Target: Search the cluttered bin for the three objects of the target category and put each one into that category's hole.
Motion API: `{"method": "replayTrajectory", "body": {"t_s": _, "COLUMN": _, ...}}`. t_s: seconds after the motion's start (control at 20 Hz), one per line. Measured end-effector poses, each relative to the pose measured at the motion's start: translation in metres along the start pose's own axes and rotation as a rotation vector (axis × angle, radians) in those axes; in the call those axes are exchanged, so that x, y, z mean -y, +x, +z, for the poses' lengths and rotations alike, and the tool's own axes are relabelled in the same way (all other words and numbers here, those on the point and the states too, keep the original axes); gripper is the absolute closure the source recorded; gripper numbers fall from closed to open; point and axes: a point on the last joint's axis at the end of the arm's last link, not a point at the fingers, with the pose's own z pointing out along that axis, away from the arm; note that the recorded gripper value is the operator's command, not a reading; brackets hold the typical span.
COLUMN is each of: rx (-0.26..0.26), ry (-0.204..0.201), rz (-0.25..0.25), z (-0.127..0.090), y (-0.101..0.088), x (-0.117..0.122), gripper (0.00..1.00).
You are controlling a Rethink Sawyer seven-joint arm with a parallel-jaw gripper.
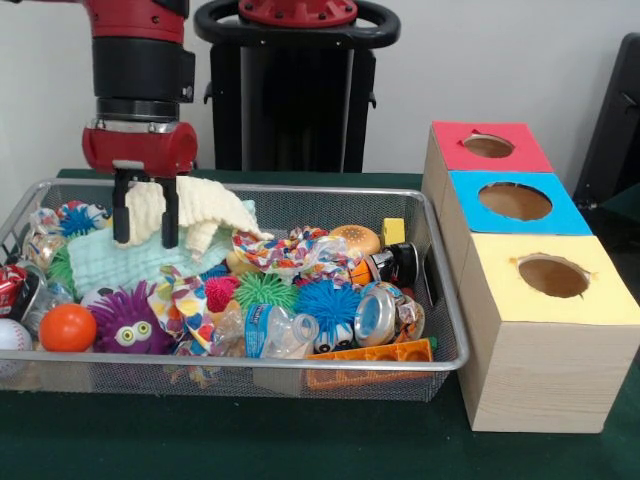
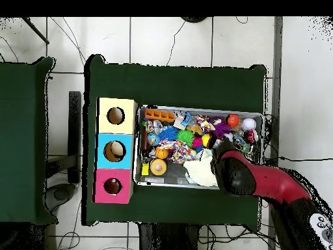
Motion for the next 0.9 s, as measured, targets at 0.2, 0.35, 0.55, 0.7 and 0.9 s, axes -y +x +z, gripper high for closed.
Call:
{"method": "replayTrajectory", "body": {"t_s": 0.2, "rx": -0.056, "ry": 0.053, "rz": -0.099, "z": 0.003, "y": 0.021, "x": -0.019, "gripper": 0.0}}
{"method": "replayTrajectory", "body": {"t_s": 0.35, "rx": -0.126, "ry": 0.11, "rz": -0.202, "z": 0.001, "y": 0.05, "x": -0.046, "gripper": 0.0}}
{"method": "replayTrajectory", "body": {"t_s": 0.55, "rx": -0.18, "ry": 0.142, "rz": -0.273, "z": -0.001, "y": 0.071, "x": -0.07, "gripper": 0.0}}
{"method": "replayTrajectory", "body": {"t_s": 0.7, "rx": -0.205, "ry": 0.157, "rz": -0.296, "z": -0.001, "y": 0.081, "x": -0.076, "gripper": 0.0}}
{"method": "replayTrajectory", "body": {"t_s": 0.9, "rx": -0.231, "ry": 0.18, "rz": -0.274, "z": 0.002, "y": 0.09, "x": -0.057, "gripper": 0.0}}
